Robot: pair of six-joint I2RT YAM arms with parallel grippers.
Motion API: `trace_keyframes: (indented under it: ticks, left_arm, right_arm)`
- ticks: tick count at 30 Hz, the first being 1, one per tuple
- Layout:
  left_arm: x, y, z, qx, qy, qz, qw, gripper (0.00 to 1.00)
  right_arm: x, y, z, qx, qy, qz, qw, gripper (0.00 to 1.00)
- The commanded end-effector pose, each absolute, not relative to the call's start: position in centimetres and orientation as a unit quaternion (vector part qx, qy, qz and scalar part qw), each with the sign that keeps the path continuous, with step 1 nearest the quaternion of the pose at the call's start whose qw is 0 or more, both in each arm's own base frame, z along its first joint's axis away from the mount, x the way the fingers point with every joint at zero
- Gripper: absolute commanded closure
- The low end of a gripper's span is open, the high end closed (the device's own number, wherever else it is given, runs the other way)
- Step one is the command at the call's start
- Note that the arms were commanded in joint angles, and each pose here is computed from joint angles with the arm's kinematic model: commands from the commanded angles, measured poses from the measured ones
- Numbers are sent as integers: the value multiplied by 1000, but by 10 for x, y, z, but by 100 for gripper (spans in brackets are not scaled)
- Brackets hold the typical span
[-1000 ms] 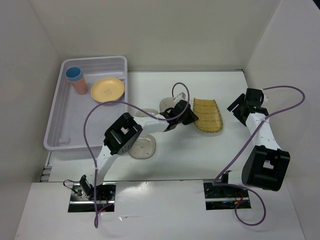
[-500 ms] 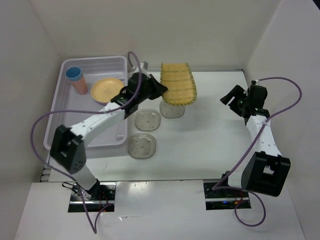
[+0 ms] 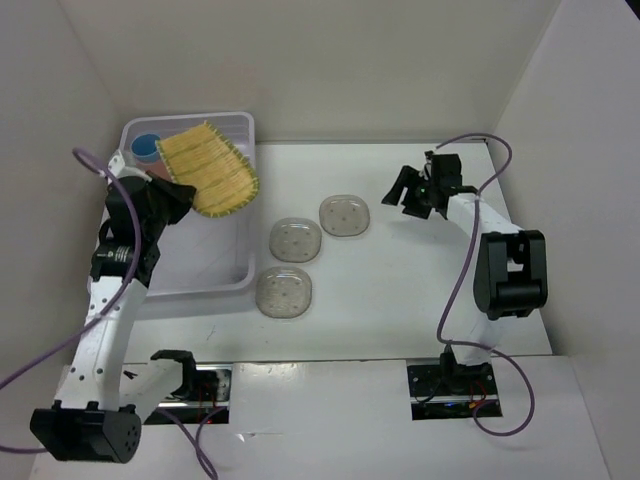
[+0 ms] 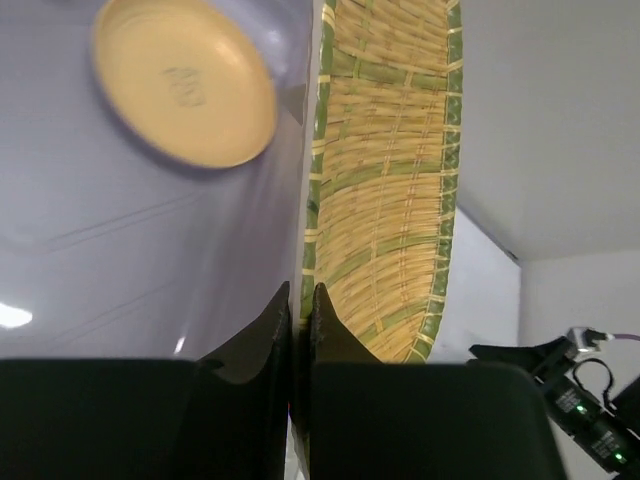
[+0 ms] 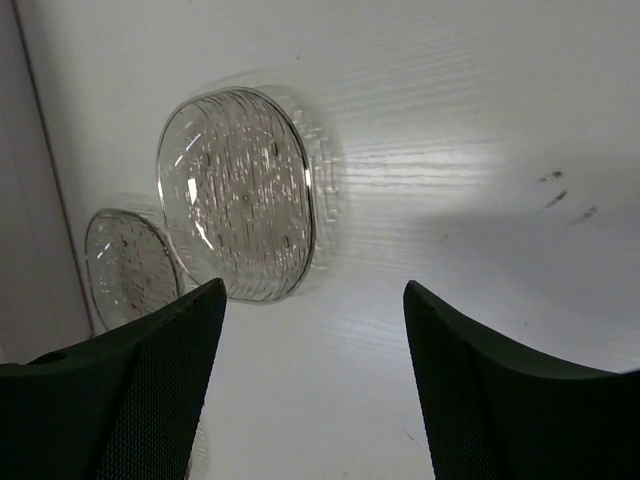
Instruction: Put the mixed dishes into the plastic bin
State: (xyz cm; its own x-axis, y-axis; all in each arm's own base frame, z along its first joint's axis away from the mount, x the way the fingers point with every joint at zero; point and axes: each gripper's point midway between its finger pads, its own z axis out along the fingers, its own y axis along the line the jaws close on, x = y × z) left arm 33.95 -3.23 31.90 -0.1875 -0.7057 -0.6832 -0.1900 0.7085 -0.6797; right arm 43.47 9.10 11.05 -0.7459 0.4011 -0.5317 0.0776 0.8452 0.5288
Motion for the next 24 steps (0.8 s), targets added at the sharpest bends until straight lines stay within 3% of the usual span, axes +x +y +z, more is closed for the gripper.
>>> trace_keyframes:
  ticks: [1, 10, 24]
  left_arm:
    - [317, -18, 291, -337, 745, -230, 528, 100]
    - [291, 27, 227, -461, 706, -198, 499, 100]
    - [314, 60, 139, -534, 737, -120, 397, 100]
  right_arm:
    - [462, 100, 121, 102, 895, 240, 362, 24]
    - [464, 117, 72, 75, 916, 240, 313, 26]
    - [487, 132, 69, 58, 909, 266, 315, 26]
